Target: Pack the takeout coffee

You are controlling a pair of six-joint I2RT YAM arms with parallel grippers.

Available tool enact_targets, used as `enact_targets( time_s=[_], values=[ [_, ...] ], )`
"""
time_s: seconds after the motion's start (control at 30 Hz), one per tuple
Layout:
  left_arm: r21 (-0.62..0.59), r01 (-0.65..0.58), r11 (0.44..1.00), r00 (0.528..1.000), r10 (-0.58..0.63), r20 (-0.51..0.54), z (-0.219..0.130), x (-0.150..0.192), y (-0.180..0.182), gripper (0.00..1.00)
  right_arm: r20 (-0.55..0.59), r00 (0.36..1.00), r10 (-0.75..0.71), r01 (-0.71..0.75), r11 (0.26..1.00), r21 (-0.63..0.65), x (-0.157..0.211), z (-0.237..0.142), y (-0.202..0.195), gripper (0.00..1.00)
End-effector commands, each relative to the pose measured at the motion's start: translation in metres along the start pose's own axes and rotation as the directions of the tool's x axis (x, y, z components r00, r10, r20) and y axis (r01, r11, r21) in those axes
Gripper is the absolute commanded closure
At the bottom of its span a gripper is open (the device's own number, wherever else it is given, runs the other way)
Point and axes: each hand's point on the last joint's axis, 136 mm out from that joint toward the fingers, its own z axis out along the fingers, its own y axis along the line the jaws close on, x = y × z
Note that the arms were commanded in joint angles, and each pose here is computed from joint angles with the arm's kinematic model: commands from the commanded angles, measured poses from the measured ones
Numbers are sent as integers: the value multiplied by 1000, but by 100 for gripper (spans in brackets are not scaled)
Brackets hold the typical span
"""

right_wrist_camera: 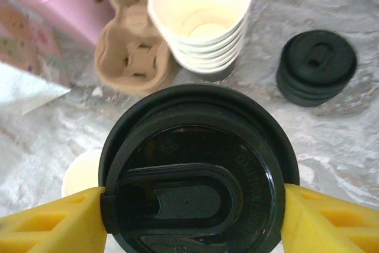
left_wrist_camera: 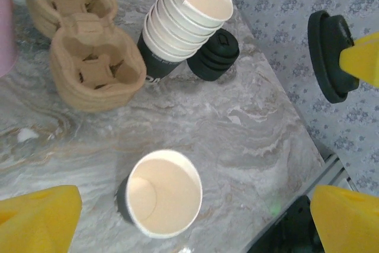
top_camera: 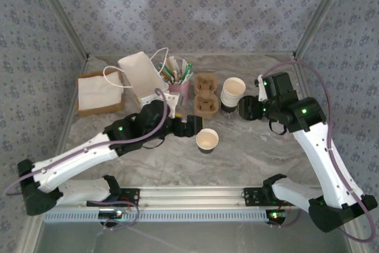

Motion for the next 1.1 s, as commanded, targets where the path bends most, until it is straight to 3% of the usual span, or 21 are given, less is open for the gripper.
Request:
enact_targets(
  time_s=[0.0,0.17,0.37,0.5,0.83,1.07],
  values=[
    [-44,-33,998,999,32,-15,-20,13,18,1,-65,998,-2,0,999,-33,24,4,14,29],
    [-79,-10,997,999,8,-34,-31,32,40,0,-99,993,-66,58,995,-87,41,16,42,29],
    [-69,33,997,999,-36,-39,-25,53,53,1,-149,977,-150,131,983,-131,57,38,74,29],
    [-124,64,990,998,-67,-22,-22,62,72,0,-189,960,-209,176,968,-178,65,55,101,29],
    [-188,32,982,999,-38,-34,-13,73,90,1,-272,918,-290,295,955,-22,73,90,102,29],
    [-174,15,985,1000,-17,-10,-9,76,94,1,-290,915,-282,283,958,-38,80,100,109,28]
  ],
)
